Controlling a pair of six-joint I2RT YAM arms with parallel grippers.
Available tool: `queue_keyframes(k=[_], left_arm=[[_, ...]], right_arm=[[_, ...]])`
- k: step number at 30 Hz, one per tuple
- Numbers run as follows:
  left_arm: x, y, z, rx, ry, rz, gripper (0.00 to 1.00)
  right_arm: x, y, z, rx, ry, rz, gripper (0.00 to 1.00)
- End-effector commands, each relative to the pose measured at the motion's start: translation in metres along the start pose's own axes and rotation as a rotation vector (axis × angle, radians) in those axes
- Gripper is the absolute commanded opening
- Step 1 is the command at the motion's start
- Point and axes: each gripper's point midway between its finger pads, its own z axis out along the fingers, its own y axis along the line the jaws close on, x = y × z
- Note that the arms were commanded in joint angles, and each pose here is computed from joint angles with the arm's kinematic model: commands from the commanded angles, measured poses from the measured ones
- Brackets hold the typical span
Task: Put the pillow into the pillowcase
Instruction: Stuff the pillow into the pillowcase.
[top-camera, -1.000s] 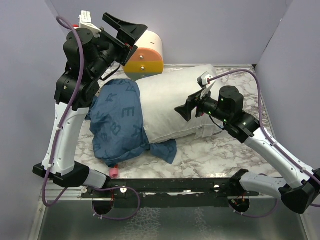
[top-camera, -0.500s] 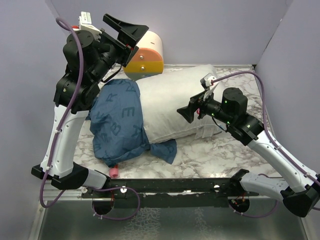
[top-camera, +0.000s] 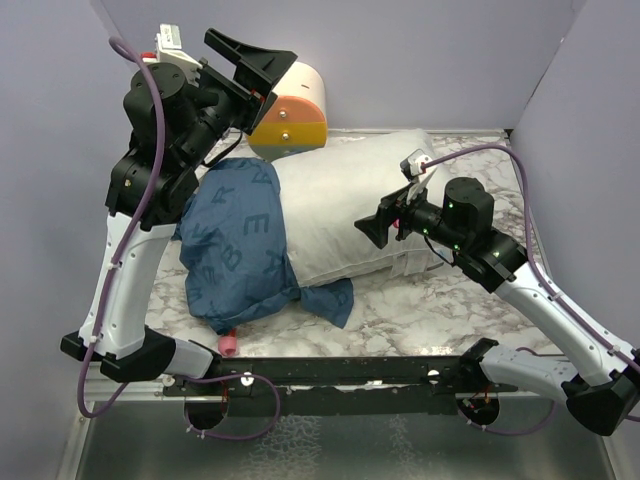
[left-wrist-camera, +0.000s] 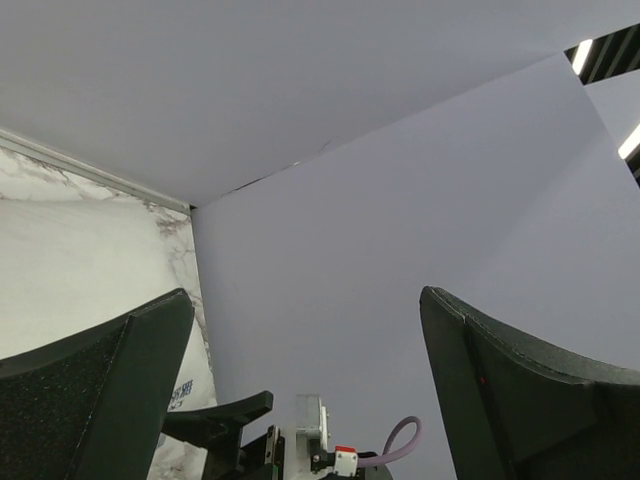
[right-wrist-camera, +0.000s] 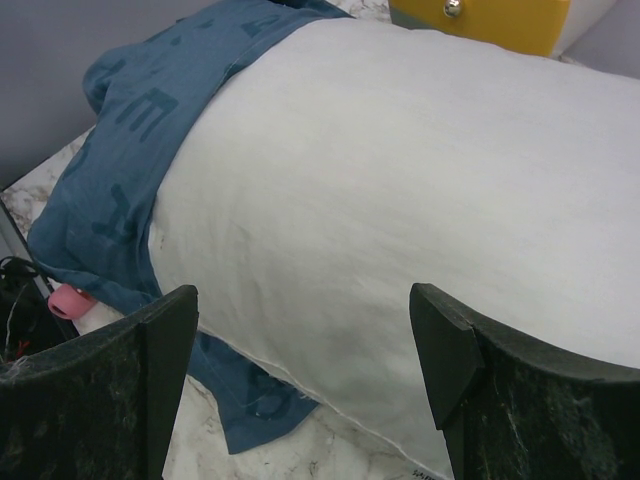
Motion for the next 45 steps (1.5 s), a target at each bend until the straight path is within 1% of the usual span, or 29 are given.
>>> queue_keyframes(k=[1,6,8,15,23,28,30,32,33,34,35,36,37,39,40,41,43,45], left_arm=[[-0.01,-0.018,-0.008,0.045,-0.04,-0.003,0.99],[-0.008,-0.016,-0.005,0.034,-0.025,0.01,0.99],[-0.01,-0.017,-0.005,0.041,-0.037,0.011,0.99],[-0.009,-0.019,0.002,0.063,-0.038,-0.021,0.99],[-0.006,-0.021,0.003,0.063,-0.016,-0.003,0.99],[-0.008,-0.025,-0.001,0.083,-0.025,0.016,0.99],[-0.003,-0.014,-0.003,0.061,-0.014,0.006,0.99],[0.009,0.009,-0.006,0.035,0.008,0.009,0.99],[0.017,0.024,-0.009,0.027,0.02,0.023,0.99],[0.037,0.059,-0.005,-0.004,0.059,0.045,0.99],[0.048,0.074,-0.012,0.027,0.076,0.065,0.99],[0.056,0.075,-0.02,0.116,0.075,0.072,0.99],[0.068,0.089,-0.028,0.168,0.087,0.082,0.99],[0.084,0.112,-0.048,0.181,0.108,0.056,0.99],[0.091,0.125,-0.053,0.15,0.131,0.069,0.99],[0.101,0.141,-0.057,0.083,0.173,0.111,0.99],[0.119,0.169,-0.068,-0.057,0.267,0.251,0.99],[0.132,0.191,-0.081,-0.183,0.345,0.326,0.98]], right_arm=[[-0.002,-0.004,-0.003,0.022,-0.009,0.0,0.86],[-0.001,-0.005,-0.002,0.025,-0.003,-0.01,0.86],[-0.001,-0.006,-0.001,0.028,-0.003,-0.014,0.86],[-0.004,-0.006,0.0,0.028,-0.007,-0.021,0.86],[-0.004,-0.007,-0.003,0.033,-0.003,-0.023,0.86],[-0.003,-0.006,-0.003,0.033,-0.001,-0.017,0.86],[-0.004,-0.005,-0.004,0.026,-0.004,-0.019,0.86],[-0.007,-0.004,-0.004,0.022,-0.011,-0.022,0.86],[-0.008,-0.004,-0.004,0.023,-0.017,-0.027,0.87],[-0.009,-0.006,-0.004,0.029,-0.022,-0.027,0.88],[-0.01,-0.006,-0.003,0.03,-0.024,-0.025,0.89],[-0.01,-0.005,-0.002,0.025,-0.025,-0.021,0.89],[-0.009,-0.004,-0.002,0.019,-0.025,-0.014,0.89],[-0.006,-0.003,-0.001,0.01,-0.018,0.003,0.89],[-0.004,-0.003,-0.001,0.013,-0.01,0.013,0.89],[-0.001,-0.004,-0.001,0.019,-0.001,0.023,0.9],[0.003,-0.008,-0.003,0.031,0.012,0.042,0.92],[0.006,-0.01,-0.004,0.033,0.017,0.054,0.93]])
